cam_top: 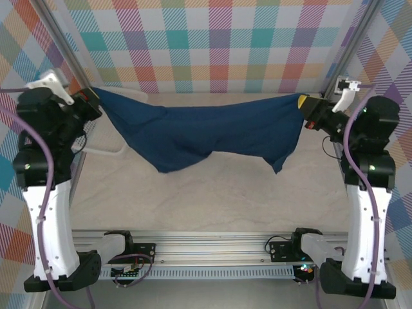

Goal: Fold the inside-out t-shirt

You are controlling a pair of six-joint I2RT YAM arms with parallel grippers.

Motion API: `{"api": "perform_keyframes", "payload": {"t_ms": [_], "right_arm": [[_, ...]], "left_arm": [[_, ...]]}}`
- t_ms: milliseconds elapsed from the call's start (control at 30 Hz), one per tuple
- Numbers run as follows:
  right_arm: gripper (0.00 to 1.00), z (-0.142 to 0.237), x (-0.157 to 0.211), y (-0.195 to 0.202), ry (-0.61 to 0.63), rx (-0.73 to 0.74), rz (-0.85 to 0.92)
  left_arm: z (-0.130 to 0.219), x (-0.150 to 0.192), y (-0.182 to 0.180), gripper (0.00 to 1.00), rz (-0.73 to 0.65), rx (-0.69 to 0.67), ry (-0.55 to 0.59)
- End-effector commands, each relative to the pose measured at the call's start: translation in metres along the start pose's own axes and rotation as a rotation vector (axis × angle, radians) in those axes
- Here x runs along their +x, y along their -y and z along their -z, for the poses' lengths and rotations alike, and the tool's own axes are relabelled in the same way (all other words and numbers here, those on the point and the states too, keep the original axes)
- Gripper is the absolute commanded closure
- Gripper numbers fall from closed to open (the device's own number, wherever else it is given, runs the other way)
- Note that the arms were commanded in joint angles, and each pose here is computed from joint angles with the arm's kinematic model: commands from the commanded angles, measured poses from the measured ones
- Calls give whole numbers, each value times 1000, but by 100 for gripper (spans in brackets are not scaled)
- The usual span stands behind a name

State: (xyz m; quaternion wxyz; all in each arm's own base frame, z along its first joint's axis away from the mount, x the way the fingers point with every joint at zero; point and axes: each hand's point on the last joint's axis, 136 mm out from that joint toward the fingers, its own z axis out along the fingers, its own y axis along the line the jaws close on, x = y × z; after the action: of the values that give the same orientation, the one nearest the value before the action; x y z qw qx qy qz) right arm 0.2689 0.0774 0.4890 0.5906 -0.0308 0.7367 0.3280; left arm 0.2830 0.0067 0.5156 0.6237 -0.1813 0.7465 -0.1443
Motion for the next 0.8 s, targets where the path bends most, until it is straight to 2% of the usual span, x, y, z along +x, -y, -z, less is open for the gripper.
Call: {"api": "perform_keyframes", "payload": {"t_ms": [0, 100, 200, 433, 567, 667, 767], "right_arm": [[100, 38, -14, -32, 61, 4, 96], [100, 63, -23, -40, 106, 74, 155], [100, 60, -24, -29, 94, 128, 154], [100, 4, -33, 36, 66, 253, 93], [100, -48, -52, 60, 99, 191, 60], [100, -78, -79, 70, 161, 146, 52], [100, -95, -107, 70, 215, 113, 59]], "left_arm": [[40, -31, -9, 100, -59, -92, 96], [61, -49, -13, 100, -111, -149, 155], [53, -56, -16, 100, -142, -187, 149], [-32, -55, -30, 100, -151, -260, 79], [-92, -60, -22, 100, -126, -220, 60], [-127, -74, -11, 100, -111, -168, 90], [-138, -102, 5, 100, -102, -107, 179]]}}
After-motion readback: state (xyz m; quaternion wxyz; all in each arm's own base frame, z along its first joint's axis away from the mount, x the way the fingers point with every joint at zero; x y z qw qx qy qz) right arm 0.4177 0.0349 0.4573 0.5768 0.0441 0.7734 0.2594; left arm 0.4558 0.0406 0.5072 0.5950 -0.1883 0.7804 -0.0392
